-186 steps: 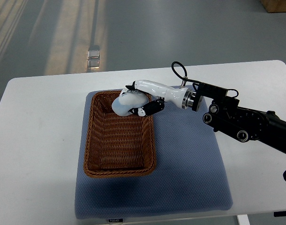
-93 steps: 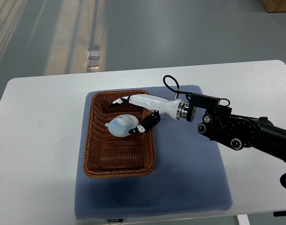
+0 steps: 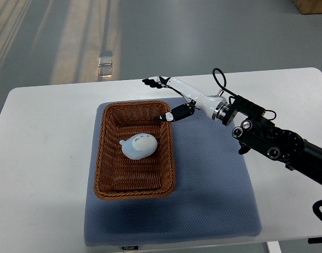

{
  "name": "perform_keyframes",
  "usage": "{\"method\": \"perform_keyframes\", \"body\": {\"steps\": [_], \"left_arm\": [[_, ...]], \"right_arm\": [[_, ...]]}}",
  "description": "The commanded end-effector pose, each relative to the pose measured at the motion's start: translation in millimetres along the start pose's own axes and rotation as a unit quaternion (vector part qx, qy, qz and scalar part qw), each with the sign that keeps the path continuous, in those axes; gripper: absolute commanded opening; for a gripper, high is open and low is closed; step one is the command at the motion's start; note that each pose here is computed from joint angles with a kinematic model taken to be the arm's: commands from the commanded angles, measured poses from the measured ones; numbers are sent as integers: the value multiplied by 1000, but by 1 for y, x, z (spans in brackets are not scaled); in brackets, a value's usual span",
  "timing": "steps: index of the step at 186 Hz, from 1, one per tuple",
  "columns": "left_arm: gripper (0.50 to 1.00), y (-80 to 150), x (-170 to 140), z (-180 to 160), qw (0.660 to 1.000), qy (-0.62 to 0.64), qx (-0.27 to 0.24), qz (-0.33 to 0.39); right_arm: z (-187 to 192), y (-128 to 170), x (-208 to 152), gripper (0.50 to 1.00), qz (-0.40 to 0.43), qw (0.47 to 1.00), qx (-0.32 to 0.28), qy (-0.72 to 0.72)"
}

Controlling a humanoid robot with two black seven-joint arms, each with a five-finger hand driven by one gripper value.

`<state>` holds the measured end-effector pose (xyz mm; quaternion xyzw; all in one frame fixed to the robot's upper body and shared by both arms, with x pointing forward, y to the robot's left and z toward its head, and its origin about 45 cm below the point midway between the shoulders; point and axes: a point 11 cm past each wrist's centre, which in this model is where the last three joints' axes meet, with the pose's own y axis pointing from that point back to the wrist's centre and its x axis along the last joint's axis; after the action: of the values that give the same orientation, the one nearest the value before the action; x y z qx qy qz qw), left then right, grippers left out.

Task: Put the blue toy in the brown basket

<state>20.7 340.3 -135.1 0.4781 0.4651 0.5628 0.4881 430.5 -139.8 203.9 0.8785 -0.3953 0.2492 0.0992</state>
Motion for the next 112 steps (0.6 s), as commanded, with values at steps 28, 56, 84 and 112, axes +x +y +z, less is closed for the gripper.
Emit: {"method": "perform_keyframes", "body": {"steps": [28,56,84,112], "left_arm": [[1000,0,-1,0,1000,0,0,-1],[1000,0,-1,0,1000,0,0,-1],[1000,0,0,0,1000,1,0,0],[1000,0,-1,0,1000,1,0,-1]], "right_arm": [[41,39,43,889,142,973,-50,-177],[60,59,56,889,201,942,-67,-260],[76,73,68,889,261,900,-73,-341],[82,79,72,889,293,871,-70,-388]]}}
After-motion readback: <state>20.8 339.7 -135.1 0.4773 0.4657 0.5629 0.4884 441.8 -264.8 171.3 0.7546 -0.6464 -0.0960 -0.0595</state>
